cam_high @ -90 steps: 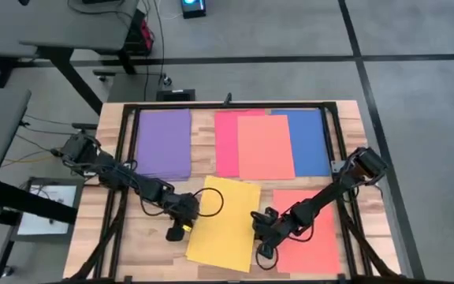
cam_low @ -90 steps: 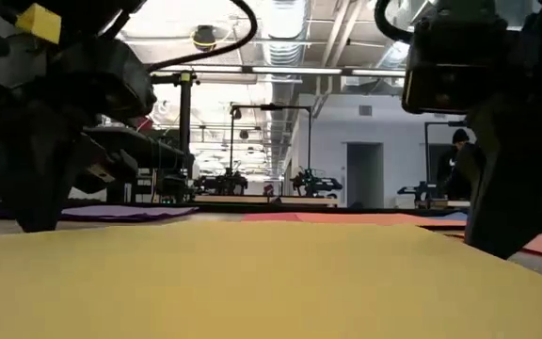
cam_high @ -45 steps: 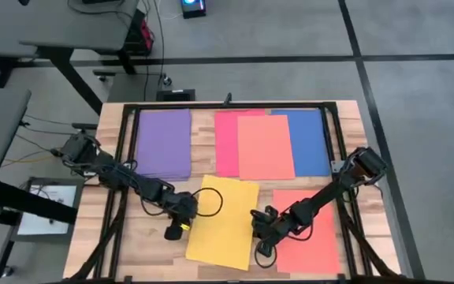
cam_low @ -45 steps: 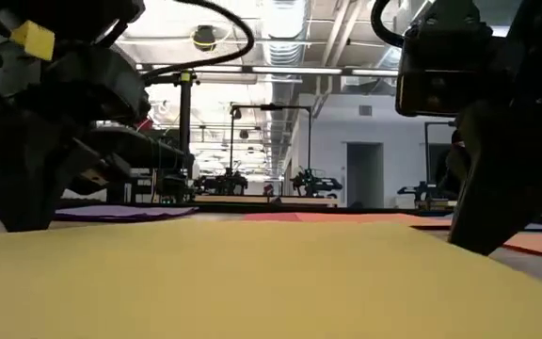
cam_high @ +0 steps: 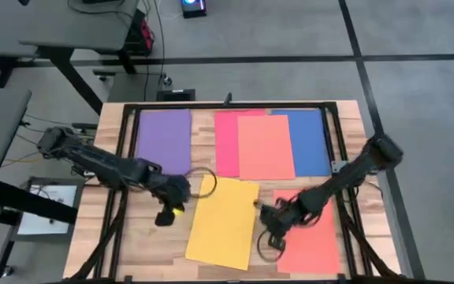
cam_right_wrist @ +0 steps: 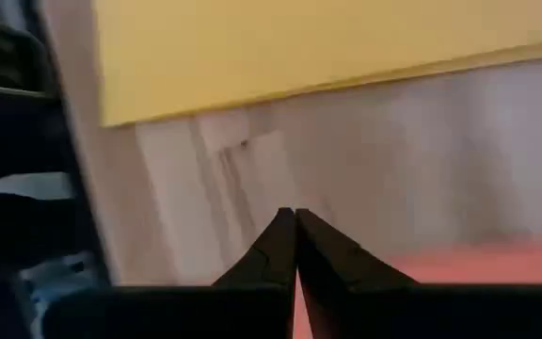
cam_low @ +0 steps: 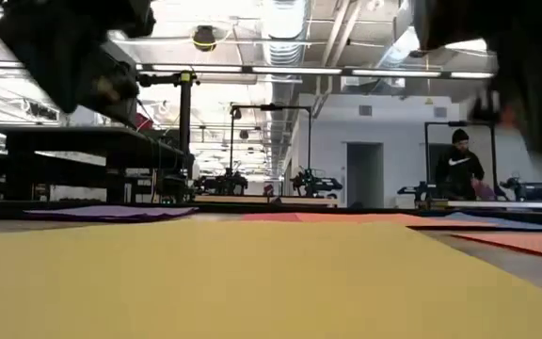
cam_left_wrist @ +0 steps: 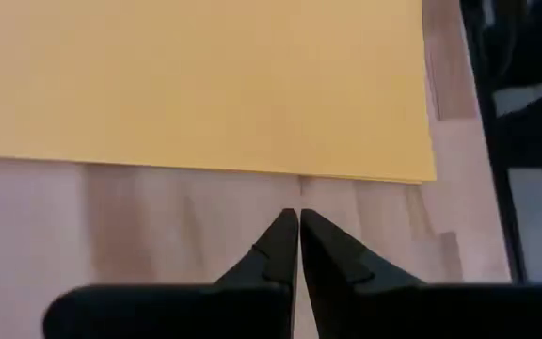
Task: Organize paper
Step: Adjust the stacked papers, then stack the orange paper on top of the orange paper
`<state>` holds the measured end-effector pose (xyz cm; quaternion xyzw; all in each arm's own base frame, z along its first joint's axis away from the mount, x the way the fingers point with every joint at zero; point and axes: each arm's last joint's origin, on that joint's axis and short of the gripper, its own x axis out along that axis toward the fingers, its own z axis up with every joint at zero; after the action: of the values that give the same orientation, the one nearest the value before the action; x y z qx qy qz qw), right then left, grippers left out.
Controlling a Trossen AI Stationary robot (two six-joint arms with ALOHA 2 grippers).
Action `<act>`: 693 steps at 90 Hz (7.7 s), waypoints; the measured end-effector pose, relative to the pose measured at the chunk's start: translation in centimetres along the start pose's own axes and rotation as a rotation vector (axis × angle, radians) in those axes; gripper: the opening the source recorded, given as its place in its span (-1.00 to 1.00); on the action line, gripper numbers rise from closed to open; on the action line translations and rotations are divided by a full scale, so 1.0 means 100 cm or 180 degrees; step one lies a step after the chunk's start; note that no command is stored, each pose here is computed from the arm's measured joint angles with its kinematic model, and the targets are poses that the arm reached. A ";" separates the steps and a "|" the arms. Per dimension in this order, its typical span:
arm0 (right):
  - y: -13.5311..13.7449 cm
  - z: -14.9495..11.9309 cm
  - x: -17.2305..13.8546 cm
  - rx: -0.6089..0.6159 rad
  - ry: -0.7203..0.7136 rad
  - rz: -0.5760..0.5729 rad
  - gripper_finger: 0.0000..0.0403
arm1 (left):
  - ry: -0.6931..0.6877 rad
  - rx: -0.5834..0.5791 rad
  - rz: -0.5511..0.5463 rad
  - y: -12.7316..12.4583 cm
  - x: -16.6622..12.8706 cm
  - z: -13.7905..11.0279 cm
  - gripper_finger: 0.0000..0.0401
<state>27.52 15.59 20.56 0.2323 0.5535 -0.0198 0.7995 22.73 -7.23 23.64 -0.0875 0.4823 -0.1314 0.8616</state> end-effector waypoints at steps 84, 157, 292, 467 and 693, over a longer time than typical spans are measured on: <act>-0.182 0.061 -0.084 -0.0010 -0.0574 -0.0769 -1.00 | -0.0152 0.0488 0.0065 0.029 0.116 0.065 -1.00; -0.185 0.053 -0.084 0.0171 -0.0309 -0.0832 -1.00 | 0.0645 -0.1035 0.0375 0.021 0.164 0.060 -1.00; -0.171 0.052 -0.078 -0.1030 -0.0163 -0.0809 -0.68 | 0.1167 -0.0627 0.0835 0.006 0.044 0.106 -1.00; 0.007 -0.044 -0.098 -0.1170 0.0716 -0.0716 -1.00 | 0.0357 -0.0108 0.0808 0.019 -0.058 0.042 -1.00; 0.084 -0.181 0.045 -0.0925 0.0963 -0.0479 -0.64 | 0.0347 -0.0204 0.0804 0.018 -0.058 0.041 -1.00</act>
<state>15.80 31.25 14.36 0.0731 0.6800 0.0357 0.7287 23.65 -3.61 29.93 -0.0462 0.5395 -0.0110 0.8407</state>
